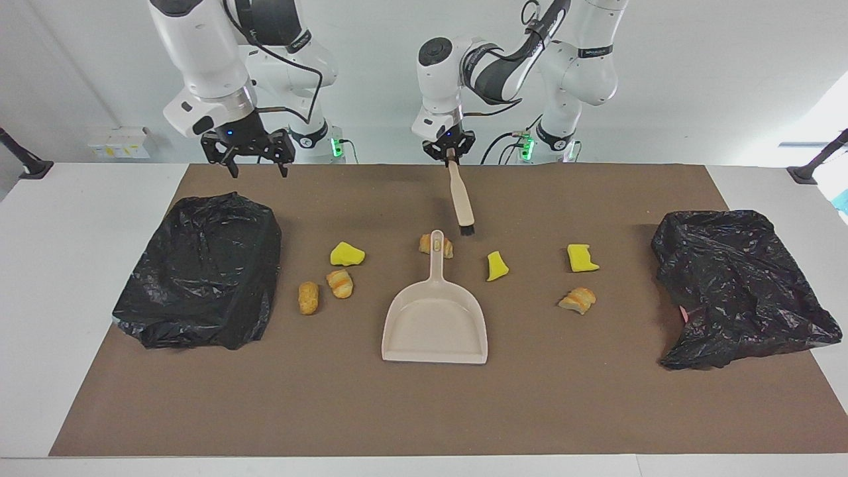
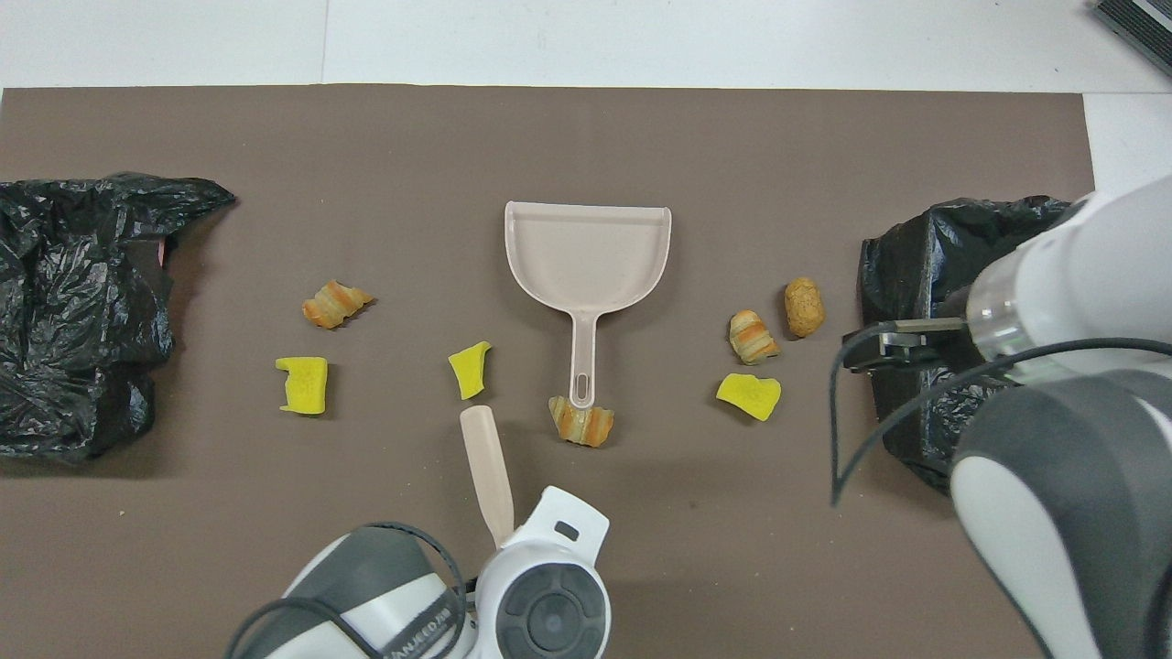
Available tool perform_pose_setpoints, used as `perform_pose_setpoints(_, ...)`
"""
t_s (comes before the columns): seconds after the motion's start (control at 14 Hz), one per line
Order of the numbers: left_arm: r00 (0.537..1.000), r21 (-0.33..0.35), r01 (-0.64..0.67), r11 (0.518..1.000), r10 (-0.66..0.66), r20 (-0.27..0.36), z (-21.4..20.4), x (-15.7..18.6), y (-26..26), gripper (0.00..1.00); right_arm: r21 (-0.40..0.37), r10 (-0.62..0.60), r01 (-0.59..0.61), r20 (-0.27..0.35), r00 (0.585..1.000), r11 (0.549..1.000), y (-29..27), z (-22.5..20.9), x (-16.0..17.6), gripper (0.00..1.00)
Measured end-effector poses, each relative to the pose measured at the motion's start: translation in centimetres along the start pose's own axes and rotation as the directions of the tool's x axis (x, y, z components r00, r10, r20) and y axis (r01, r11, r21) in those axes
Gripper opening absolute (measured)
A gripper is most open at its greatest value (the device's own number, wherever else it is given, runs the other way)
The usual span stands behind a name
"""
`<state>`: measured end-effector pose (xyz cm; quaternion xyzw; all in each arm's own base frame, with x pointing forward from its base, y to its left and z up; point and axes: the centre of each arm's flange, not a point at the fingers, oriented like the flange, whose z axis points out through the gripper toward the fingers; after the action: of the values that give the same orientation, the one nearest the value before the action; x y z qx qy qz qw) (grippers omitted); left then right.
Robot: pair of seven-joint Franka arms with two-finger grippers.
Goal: Sweep and dump trash in bin
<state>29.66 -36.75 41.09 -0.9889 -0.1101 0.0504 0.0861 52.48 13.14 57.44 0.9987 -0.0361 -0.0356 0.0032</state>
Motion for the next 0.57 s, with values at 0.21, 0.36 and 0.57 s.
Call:
perform_pose_setpoints(0.21, 0.992, -0.003, 0.123, 0.992, -0.123, 0.026, -0.6, 5.0, -3.9, 0.27, 0.019, 0.072, -0.072, 0.018, 0.997, 0.997, -5.7, 3.3, 2.3, 1.0)
perform_pose_setpoints(0.36, 0.982, 0.006, 0.182, 0.983, -0.182, 0.044, 0.1, 7.3, -6.1, 0.27, 0.052, 0.113, -0.113, 0.01, 0.994, 0.992, -9.7, 6.4, 4.2, 1.0)
perform_pose_setpoints(0.57, 0.972, 0.022, 0.219, 0.976, -0.22, 0.077, 1.7, 10.4, -9.4, 0.27, 0.091, 0.14, -0.139, -0.011, 0.99, 0.986, -15.1, 10.4, 5.1, 1.0)
